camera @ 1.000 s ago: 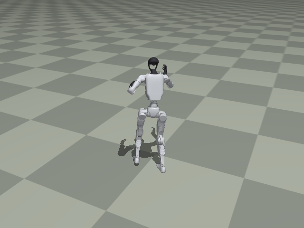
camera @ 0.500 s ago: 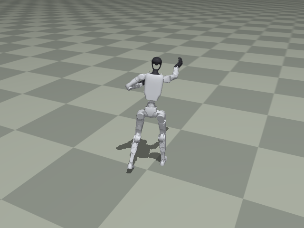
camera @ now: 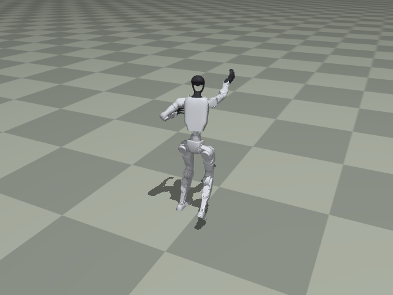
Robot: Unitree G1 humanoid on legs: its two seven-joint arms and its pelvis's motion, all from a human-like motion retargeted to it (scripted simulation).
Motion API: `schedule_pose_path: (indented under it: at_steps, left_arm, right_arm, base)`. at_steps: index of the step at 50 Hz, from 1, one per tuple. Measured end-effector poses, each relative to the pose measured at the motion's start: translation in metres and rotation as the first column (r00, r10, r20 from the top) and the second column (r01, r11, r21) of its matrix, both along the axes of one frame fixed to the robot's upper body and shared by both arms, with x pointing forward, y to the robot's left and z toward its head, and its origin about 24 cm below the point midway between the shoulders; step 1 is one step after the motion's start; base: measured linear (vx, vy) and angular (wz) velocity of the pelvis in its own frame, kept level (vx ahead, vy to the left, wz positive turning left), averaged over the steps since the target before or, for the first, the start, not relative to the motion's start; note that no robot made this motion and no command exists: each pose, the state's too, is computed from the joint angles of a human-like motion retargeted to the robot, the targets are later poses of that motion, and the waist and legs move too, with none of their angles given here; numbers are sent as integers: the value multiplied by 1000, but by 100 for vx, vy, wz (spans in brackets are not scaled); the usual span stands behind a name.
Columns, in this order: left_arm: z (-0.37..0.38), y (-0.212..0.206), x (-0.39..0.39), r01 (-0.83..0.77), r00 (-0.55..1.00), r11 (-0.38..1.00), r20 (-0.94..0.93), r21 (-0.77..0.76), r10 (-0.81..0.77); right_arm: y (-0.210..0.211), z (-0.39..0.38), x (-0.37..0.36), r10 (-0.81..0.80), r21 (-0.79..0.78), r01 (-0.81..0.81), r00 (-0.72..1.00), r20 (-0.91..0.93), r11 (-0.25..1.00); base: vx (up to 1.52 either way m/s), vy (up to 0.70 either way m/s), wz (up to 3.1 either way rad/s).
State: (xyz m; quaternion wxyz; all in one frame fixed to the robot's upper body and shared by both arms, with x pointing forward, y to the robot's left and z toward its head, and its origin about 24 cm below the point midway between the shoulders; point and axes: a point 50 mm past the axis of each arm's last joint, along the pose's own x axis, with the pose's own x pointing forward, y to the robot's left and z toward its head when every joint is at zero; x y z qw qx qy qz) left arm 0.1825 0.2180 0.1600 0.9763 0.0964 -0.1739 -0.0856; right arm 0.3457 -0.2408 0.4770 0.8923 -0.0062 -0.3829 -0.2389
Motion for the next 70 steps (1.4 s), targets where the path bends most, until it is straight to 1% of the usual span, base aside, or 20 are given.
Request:
schedule_pose_path:
  at_steps: [5, 7, 10, 13, 15, 19, 23, 28, 32, 35, 38, 43, 46, 49, 52, 55, 60, 64, 67, 70]
  left_arm:
    - [50, -31, 22, 161, 961, 986, 219, 52, -169]
    - [60, -42, 26, 223, 937, 974, 267, 42, -226]
    - [63, -54, 26, 303, 915, 953, 279, -5, -290]
    - [53, -59, 24, 338, 919, 940, 236, -55, -317]
    - [45, -57, 24, 329, 931, 941, 194, -77, -310]
    - [26, -39, 21, 211, 974, 973, 104, -90, -201]
    - [-1, -10, 3, 52, 998, 989, -16, -135, -55]
    - [-28, 11, -23, -48, 987, 985, -157, -164, 22]
    - [-36, 11, -28, -65, 985, 991, -168, -121, 44]
    - [-27, 5, -13, -46, 993, 998, -108, -40, 42]
    - [-4, -11, 9, 31, 1000, 999, -1, 36, -30]
    - [36, -51, 29, 221, 952, 964, 182, 146, -246]
    - [43, -65, 28, 295, 921, 944, 219, 146, -322]
    - [38, -67, 24, 316, 923, 941, 190, 122, -334]
    - [23, -58, 20, 290, 949, 953, 102, 92, -298]
    - [6, -36, 13, 202, 979, 978, -13, 45, -202]
    - [-31, 15, -20, -72, 976, 997, -206, -34, 63]
    - [-45, 39, -47, -234, 942, 971, -258, -46, 214]
    - [-48, 43, -53, -265, 935, 964, -252, -37, 247]
    - [-48, 38, -52, -222, 948, 975, -237, -9, 213]
  right_arm:
    - [39, -5, 13, 126, -44, -127, 992, -31, 991]
    - [55, -16, 21, 152, -78, -157, 986, -68, 985]
    - [78, -40, 36, 171, -133, -191, 974, -151, 972]
    - [92, -63, 48, 154, -190, -203, 958, -242, 960]
    - [93, -68, 51, 128, -218, -192, 952, -277, 957]
    - [81, -44, 41, 78, -219, -129, 970, -228, 967]
    - [60, -26, 29, 50, -162, -74, 987, -152, 984]
    - [23, -49, 34, 12, -83, -26, 986, -164, 996]
    - [14, -68, 39, 16, -74, -29, 984, -177, 997]
    - [17, -65, 39, 38, -60, -49, 984, -171, 997]
    - [24, -52, 35, 83, -25, -87, 985, -148, 996]
    - [49, -41, 34, 158, -49, -166, 979, -130, 985]
    - [65, -51, 41, 171, -76, -185, 972, -160, 980]
    - [75, -66, 48, 153, -91, -174, 967, -203, 980]
    - [70, -74, 51, 99, -116, -130, 966, -237, 985]
    - [56, -61, 44, 35, -157, -69, 977, -209, 985]
    - [32, -33, 27, -51, -199, 23, 990, -133, 980]
    - [2, -41, 25, -88, -131, 68, 985, -151, 989]
    - [-13, -61, 30, -66, -80, 52, 981, -180, 995]
    - [-9, -83, 38, 7, -65, -20, 981, -195, 998]
  base:
    - [93, 4, 4]
    - [98, 0, 15]
    - [106, -5, 16]
    - [113, -13, 23]
    - [110, -14, 6]
    - [106, -12, -13]
    - [108, -6, -22]
    - [114, 4, -29]
    - [117, 17, -7]
    - [104, 12, 15]
    - [98, 5, 31]
    - [97, 3, 32]
    - [104, -3, 52]
    - [114, -14, 39]
    - [114, -19, 6]
    - [108, -17, -19]
    - [107, -12, -16]
    - [109, -2, -28]
    - [113, 8, -22]
    - [115, 14, -16]
